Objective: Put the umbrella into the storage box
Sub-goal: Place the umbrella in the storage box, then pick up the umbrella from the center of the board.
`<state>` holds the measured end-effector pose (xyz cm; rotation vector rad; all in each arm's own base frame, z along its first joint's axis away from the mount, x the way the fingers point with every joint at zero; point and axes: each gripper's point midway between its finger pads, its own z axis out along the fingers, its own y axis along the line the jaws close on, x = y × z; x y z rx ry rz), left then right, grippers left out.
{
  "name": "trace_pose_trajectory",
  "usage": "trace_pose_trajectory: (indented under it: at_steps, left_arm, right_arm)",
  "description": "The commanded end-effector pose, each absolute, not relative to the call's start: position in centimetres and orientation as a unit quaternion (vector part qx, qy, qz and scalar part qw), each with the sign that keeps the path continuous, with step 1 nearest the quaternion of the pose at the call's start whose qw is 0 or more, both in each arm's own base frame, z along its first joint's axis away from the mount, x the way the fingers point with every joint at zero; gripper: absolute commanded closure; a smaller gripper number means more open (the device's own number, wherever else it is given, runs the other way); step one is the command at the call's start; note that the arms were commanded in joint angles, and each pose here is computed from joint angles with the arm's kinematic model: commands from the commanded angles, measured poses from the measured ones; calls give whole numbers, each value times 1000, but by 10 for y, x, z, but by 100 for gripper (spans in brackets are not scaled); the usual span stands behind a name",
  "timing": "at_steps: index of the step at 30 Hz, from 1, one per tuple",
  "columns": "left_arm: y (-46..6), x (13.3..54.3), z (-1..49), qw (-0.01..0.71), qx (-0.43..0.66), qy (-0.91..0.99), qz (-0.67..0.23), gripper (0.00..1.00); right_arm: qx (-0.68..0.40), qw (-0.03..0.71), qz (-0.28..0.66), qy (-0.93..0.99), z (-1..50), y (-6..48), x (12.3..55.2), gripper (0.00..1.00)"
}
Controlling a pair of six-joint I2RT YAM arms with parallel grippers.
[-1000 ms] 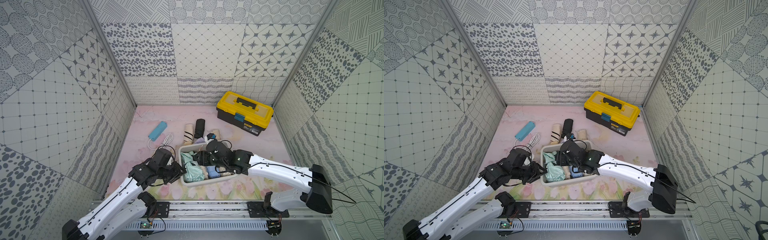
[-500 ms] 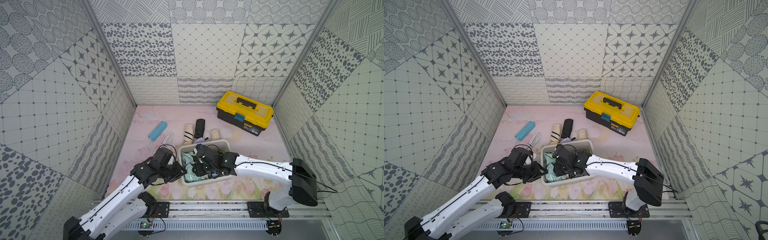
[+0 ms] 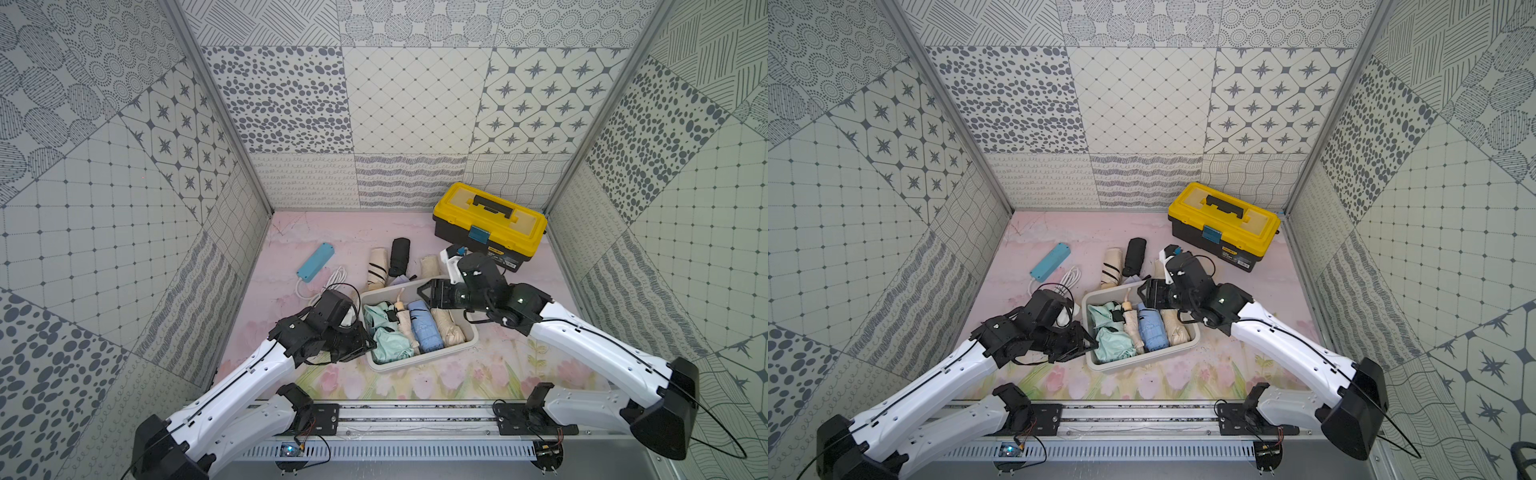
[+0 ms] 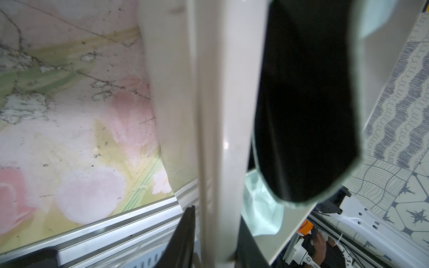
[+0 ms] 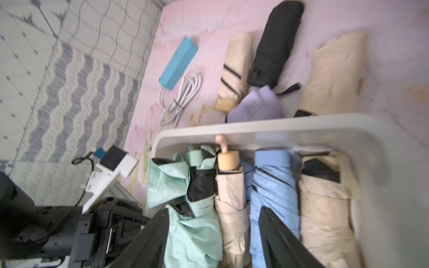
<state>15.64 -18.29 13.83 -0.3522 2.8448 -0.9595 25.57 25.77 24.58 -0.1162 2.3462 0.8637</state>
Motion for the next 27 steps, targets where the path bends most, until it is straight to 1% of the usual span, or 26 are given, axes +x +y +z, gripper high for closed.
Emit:
trace_pose_trajectory:
  at_steps: [1,3,6,11,13,14,16,17,18,20,21,23,27]
  left_arm:
    - [-181,152,139,75,-51,955,-283,92]
    - [-184,145,136,64,-28,958,-278,92]
    - [-185,138,132,50,-12,961,-270,93]
    - [-181,140,136,59,-6,964,-261,93]
    - [-179,142,137,65,-7,965,-255,92]
    - [-179,144,138,68,-10,965,-251,86]
    - [-179,147,139,72,-18,965,-251,61]
    - [-179,150,141,77,-24,965,-250,46]
    - [-178,152,144,85,-29,964,-250,38]
    - [-173,157,152,104,-39,964,-243,26]
    - [-170,159,158,116,-45,963,-238,22]
    - [-161,164,172,140,-58,962,-228,18]
    - [-145,187,209,205,-97,950,-216,13]
  right_arm:
    - [-33,310,309,899,232,231,265,32]
    - [-18,314,300,901,229,219,279,29]
    - [-9,308,289,906,220,215,303,24]
    - [-6,302,306,903,207,236,348,22]
    - [-12,302,319,898,204,251,366,22]
    - [-14,299,325,897,201,258,375,21]
    - [-22,293,333,896,199,271,388,22]
    - [-26,291,334,896,197,275,394,22]
    - [-31,294,335,895,199,279,400,22]
    - [-38,305,331,892,204,281,407,21]
    - [-41,313,327,891,207,279,410,21]
    - [-47,332,317,887,216,275,414,20]
    - [-62,367,302,878,233,261,413,19]
